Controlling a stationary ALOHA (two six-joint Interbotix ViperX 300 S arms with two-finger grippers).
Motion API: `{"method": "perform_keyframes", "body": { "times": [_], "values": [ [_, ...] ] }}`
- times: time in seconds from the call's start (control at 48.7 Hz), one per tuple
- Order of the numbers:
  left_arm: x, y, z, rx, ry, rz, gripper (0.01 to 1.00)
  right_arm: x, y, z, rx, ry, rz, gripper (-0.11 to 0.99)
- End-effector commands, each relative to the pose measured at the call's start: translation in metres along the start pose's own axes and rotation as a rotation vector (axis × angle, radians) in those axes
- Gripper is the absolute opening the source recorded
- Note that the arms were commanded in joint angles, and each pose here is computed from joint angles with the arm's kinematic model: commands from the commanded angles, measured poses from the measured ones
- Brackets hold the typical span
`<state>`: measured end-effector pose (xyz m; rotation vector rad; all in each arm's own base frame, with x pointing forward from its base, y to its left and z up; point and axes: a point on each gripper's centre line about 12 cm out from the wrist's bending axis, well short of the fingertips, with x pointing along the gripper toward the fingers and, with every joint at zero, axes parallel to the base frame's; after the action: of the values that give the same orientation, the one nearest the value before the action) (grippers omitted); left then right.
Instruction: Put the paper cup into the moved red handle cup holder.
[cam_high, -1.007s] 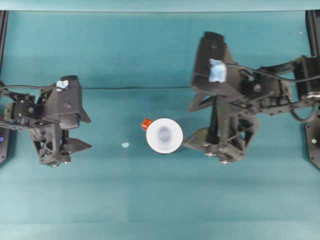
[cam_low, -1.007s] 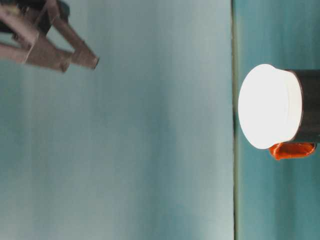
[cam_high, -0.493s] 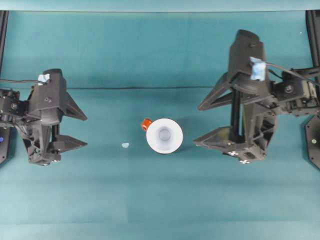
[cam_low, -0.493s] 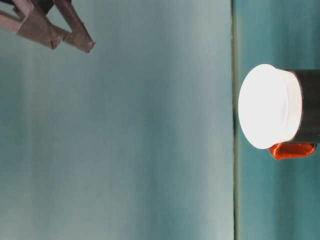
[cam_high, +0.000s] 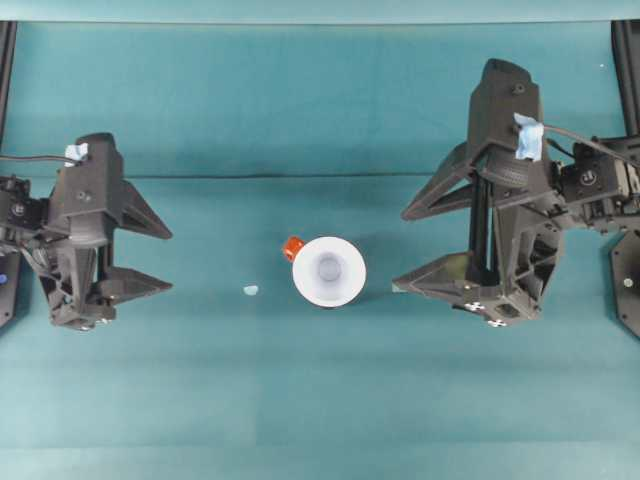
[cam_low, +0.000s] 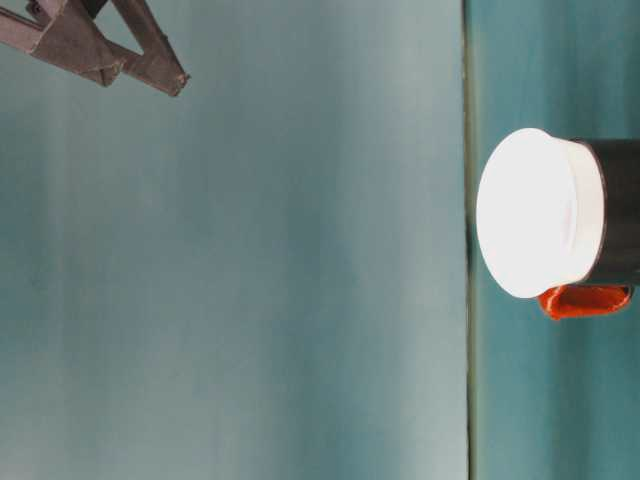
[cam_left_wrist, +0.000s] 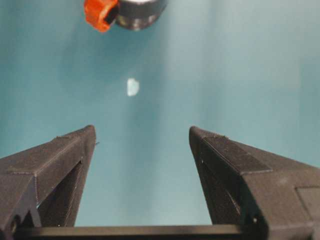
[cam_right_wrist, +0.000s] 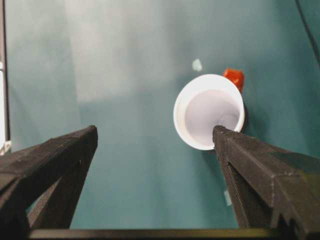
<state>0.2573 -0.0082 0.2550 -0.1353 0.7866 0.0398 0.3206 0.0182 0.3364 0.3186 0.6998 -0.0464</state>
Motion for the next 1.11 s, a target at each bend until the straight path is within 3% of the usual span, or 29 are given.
{"method": "perform_keyframes", "body": {
  "times": [0.0, 0.473, 1.089],
  "values": [
    [-0.009, -0.0019, 0.008, 0.001, -0.045, -0.009, 0.811, -0.008, 0.0017, 0.006, -0.004, -0.033, 0.009, 0.78],
    [-0.039, -0.0018, 0.007, 0.003, -0.142, -0.026, 0.811, -0.008, 0.0009, 0.007, -0.001, -0.035, 0.007, 0.78],
    [-0.037, -0.0013, 0.006, -0.001, -0.136, -0.025, 0.81, -0.007, 0.0005, 0.007, 0.003, -0.038, 0.007, 0.78]
  ]
}}
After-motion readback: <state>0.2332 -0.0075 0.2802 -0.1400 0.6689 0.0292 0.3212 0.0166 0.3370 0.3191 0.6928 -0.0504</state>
